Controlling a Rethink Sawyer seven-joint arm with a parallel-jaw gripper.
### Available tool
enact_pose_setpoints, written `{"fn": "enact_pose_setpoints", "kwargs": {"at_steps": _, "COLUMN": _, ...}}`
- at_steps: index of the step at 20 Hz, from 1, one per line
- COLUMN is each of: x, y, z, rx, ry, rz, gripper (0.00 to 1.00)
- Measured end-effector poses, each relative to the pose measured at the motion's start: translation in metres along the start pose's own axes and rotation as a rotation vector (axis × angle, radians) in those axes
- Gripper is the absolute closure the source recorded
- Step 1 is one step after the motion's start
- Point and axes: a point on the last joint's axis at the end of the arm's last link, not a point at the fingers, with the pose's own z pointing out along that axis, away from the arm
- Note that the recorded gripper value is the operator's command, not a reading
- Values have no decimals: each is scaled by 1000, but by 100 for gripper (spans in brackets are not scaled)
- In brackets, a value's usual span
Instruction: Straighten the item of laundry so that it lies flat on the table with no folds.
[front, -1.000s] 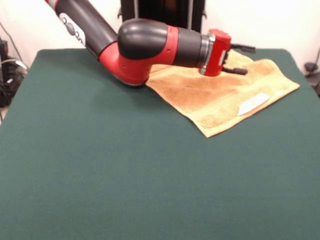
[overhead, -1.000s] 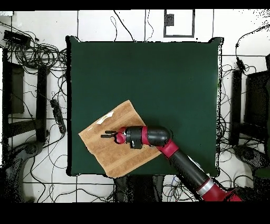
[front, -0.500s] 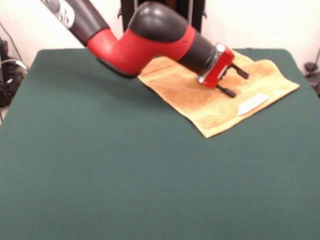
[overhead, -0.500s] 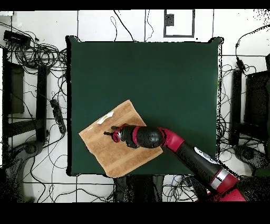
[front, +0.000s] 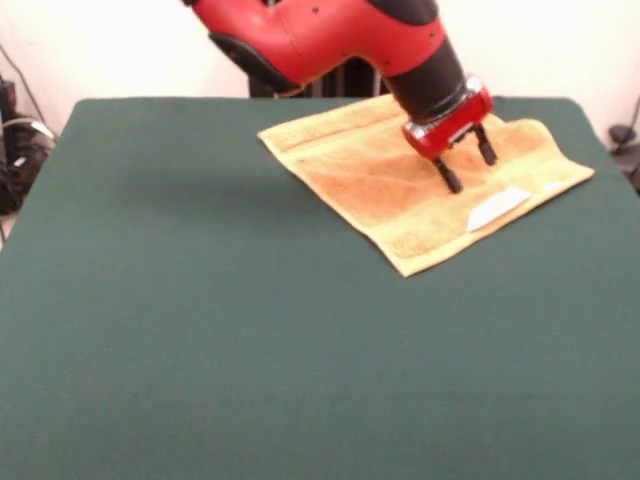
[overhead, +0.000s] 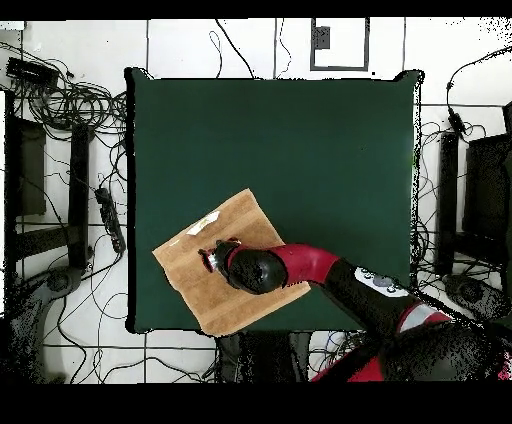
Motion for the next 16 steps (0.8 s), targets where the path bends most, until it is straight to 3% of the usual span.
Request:
{"fn": "enact_pose_setpoints", "kwargs": {"at_steps": 5, "x": 7, "y": -15, "z": -18, "rx": 92, "ry": 37, "rz": 64, "gripper": 0}}
{"fn": "enact_pose_setpoints", "kwargs": {"at_steps": 8, "x": 12, "y": -30, "z": -35, "rx": 166, "ry": 59, "rz": 111, "gripper": 0}}
{"fn": "enact_pose_setpoints", "kwargs": {"at_steps": 9, "x": 14, "y": -38, "z": -47, "rx": 215, "ry": 70, "rz": 134, "gripper": 0}}
{"fn": "enact_pose_setpoints", "kwargs": {"at_steps": 16, "x": 14, "y": -48, "z": -86, "rx": 343, "ry": 81, "rz": 194, "gripper": 0}}
